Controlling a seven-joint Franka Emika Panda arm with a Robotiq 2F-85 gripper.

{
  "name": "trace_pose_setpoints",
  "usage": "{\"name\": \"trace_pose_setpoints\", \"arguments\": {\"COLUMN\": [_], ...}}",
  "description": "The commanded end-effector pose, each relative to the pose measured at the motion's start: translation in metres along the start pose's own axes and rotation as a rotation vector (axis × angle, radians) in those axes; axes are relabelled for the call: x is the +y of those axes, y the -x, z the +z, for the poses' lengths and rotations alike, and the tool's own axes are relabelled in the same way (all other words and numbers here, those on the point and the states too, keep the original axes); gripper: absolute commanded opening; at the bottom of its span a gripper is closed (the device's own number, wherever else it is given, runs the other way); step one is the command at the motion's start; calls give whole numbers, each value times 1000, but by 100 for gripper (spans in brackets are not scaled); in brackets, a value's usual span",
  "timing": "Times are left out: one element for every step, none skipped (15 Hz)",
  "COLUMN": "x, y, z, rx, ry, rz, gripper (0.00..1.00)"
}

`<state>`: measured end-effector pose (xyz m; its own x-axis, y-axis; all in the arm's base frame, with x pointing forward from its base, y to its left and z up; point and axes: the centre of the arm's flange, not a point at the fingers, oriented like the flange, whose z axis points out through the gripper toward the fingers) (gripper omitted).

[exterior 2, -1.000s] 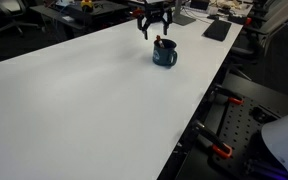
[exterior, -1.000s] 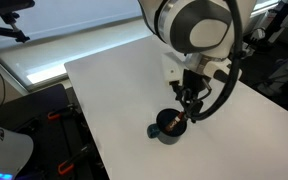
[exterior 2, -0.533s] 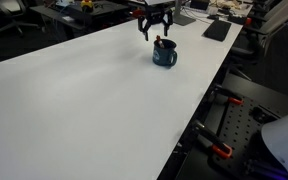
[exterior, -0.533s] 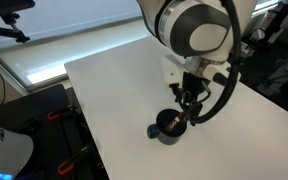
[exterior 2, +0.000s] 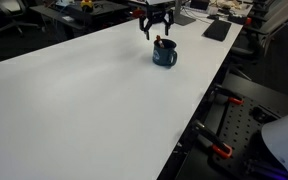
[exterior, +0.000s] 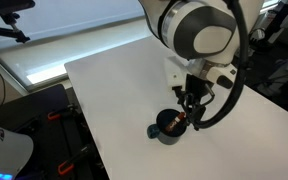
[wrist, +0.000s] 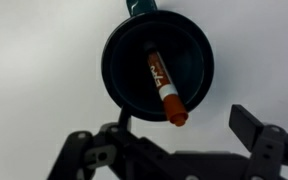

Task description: Remove the marker from the cup

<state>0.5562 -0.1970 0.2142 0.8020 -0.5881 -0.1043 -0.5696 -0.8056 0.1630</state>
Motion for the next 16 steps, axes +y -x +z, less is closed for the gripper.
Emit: {"name": "trace_pose_setpoints", "arguments": {"x": [0,0,0,-1,-1,-1,-1,-1,-1,-2,-2,-2,-2,-2,-2,-2], "y": [1,1,2,2,2,2,2,2,2,2,2,2,1,2,2,3], "z": [0,1,2,2,3,3,3,4,4,3,3,2,2,2,2,1], "rx": [-1,-3,-7,-6,-7,-8,-9,-10,-10,-8,-10,-8,-8,-10,-12,-13], "ry": [-1,1,3,3,4,4,3,3,3,3,2,3,4,4,5,6], "rz": [1,4,3,2,3,2,0,-2,-2,-3,-4,-3,-2,-2,-6,-12], "gripper": [75,74,66,58,49,42,34,27,20,12,6,1,0,0,0,26]}}
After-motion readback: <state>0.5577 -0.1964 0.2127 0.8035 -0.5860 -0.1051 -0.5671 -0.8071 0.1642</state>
